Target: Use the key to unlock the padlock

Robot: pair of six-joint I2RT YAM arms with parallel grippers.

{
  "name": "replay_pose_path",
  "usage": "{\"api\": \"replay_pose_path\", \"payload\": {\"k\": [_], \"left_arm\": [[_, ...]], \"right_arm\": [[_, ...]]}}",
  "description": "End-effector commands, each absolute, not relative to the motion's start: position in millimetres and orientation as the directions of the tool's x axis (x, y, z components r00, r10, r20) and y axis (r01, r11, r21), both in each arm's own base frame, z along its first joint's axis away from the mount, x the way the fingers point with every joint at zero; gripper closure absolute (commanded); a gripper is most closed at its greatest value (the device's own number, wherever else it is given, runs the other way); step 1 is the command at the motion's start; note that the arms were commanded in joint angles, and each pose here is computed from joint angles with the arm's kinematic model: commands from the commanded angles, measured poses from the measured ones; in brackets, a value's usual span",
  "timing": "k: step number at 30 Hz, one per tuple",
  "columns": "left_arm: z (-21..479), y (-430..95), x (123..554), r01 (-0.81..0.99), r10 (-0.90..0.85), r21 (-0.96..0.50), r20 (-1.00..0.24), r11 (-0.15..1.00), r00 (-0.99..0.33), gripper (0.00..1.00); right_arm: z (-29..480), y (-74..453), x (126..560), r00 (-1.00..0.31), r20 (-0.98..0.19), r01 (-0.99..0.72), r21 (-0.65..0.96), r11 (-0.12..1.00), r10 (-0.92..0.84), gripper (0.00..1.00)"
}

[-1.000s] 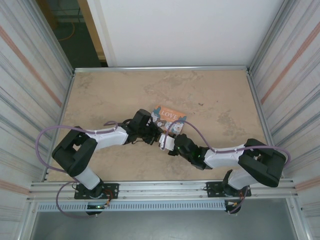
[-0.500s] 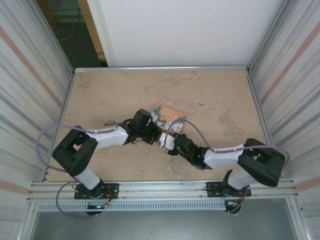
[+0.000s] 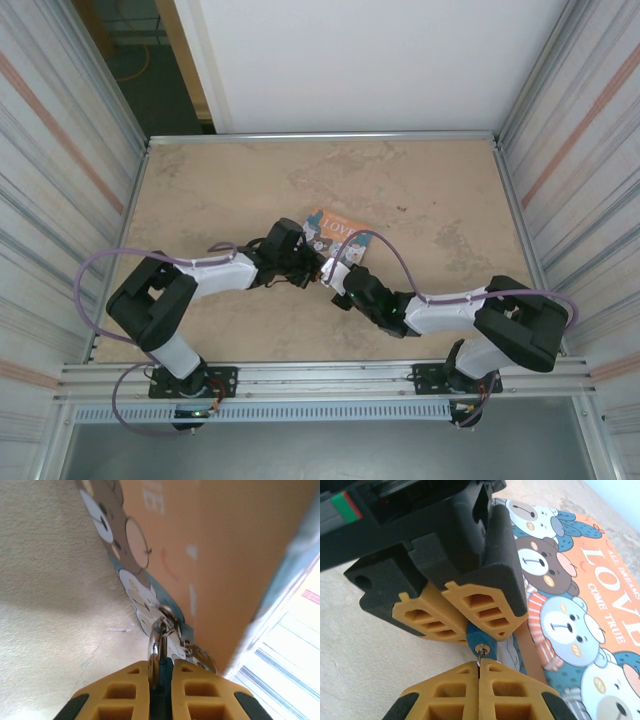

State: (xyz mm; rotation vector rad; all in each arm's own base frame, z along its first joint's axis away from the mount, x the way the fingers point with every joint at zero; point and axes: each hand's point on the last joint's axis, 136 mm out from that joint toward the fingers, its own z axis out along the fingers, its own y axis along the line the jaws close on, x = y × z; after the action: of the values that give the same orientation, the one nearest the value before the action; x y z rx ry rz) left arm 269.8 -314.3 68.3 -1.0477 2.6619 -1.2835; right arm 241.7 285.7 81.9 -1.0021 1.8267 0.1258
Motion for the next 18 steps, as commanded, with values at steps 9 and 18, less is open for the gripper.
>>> {"api": "replay_pose_path", "payload": {"k": [9, 18], "left_arm": [[63.8, -345.5, 244.2, -0.566, -0.516, -0.711, 0.328, 0.416, -0.791, 1.0], [63.6, -346.9, 249.4, -0.522, -0.512, -0.716, 0.264, 0.463, -0.817, 0.89]], "right_arm": [[75.4, 269.9, 247.3, -0.418, -0.838, -0.633, -0.008, 0.774, -0.351, 1.0], [52.5, 250.9, 238.2, -0.524, -0.798, -0.593, 0.093, 0.8, -0.296, 1.0]]}}
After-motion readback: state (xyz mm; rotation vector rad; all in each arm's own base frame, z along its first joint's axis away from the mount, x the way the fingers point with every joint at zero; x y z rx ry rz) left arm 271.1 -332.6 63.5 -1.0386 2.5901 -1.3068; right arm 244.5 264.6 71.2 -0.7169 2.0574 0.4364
